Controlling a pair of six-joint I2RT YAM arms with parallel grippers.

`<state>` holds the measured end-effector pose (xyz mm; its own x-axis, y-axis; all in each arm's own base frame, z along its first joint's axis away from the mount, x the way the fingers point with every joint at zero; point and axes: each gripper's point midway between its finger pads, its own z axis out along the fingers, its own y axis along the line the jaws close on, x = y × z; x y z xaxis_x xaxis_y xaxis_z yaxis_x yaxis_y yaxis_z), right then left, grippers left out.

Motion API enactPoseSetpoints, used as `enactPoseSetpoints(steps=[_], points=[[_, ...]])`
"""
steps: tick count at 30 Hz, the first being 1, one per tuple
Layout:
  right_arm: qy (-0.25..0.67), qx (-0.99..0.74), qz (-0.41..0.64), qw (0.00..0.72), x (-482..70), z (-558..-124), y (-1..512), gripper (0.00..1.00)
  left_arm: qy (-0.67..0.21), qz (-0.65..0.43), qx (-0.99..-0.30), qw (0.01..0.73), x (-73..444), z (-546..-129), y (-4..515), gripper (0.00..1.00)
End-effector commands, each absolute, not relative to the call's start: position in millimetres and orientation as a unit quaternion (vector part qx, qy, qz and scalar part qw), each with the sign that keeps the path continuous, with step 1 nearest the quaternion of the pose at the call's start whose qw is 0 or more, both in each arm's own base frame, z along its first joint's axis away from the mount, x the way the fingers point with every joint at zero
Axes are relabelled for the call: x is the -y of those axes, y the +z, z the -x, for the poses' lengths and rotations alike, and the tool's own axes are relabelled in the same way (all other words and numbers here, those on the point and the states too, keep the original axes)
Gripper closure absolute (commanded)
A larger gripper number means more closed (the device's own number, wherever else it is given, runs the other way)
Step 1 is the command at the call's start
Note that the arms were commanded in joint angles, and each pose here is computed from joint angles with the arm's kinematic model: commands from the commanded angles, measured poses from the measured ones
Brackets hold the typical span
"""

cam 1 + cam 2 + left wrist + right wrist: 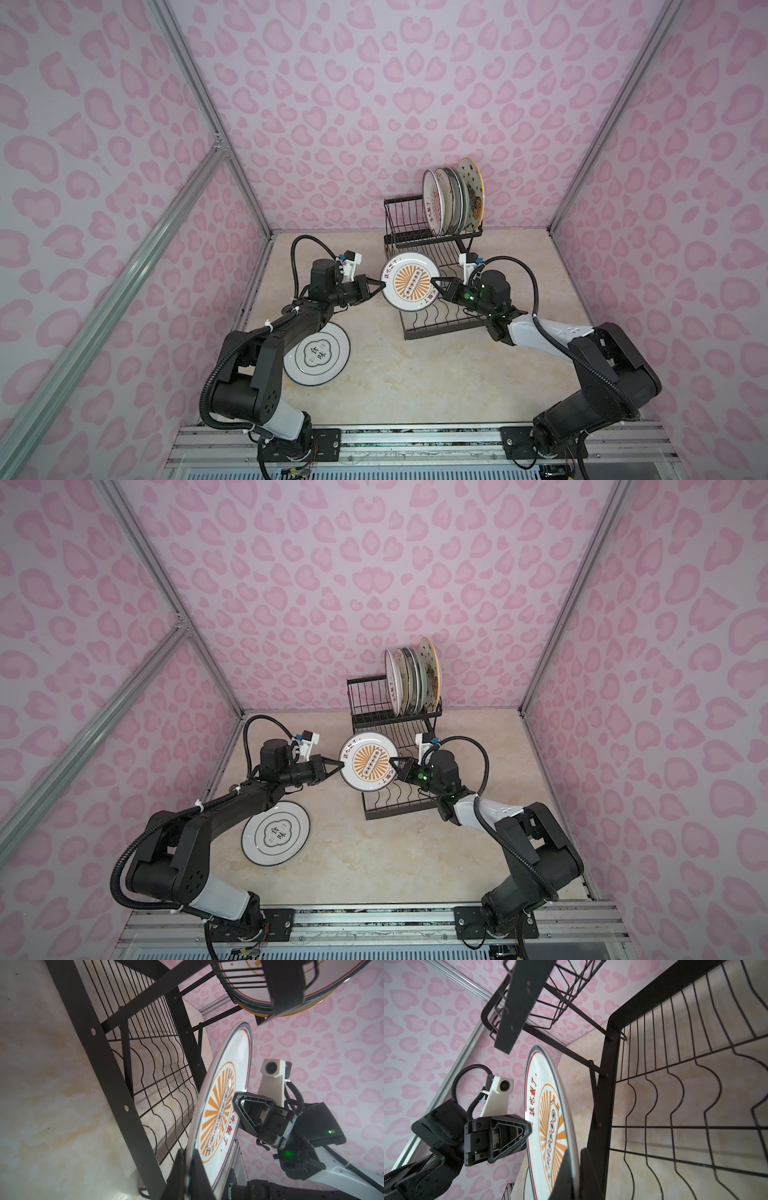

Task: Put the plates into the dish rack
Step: 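Hold the sunburst plate up while the right gripper reaches for its rim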

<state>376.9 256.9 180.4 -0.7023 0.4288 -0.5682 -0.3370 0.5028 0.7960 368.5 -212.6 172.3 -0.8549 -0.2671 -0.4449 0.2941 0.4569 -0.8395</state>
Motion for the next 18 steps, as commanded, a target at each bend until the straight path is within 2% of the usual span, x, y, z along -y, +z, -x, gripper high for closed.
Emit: enactPoseSetpoints(steps=[1,6,9,15,18], points=[[0.513,-0.764,0.001,0.391,-264.6,-373.5,190.0,1.0,-0.524,-0.017,-0.803,0.283,213.7,-371.3,185.3,0.97],[0.514,-0.764,0.001,0.389,-264.9,-372.9,189.7,1.0,-0.517,-0.015,-0.808,0.282,212.3,-371.8,185.3,0.96],[0.514,-0.764,0.001,0.39,-264.3,-373.2,190.8,1.0,-0.502,-0.014,-0.82,0.275,210.5,-372.2,179.6,0.9],[0.514,-0.764,0.002,0.389,-264.6,-373.3,191.1,1.0,-0.495,-0.014,-0.823,0.278,209.4,-373.4,182.6,0.7],[0.515,-0.764,0.003,0.389,-264.8,-373.6,191.0,1.0,-0.49,-0.011,-0.829,0.27,208.0,-370.9,180.7,0.65]])
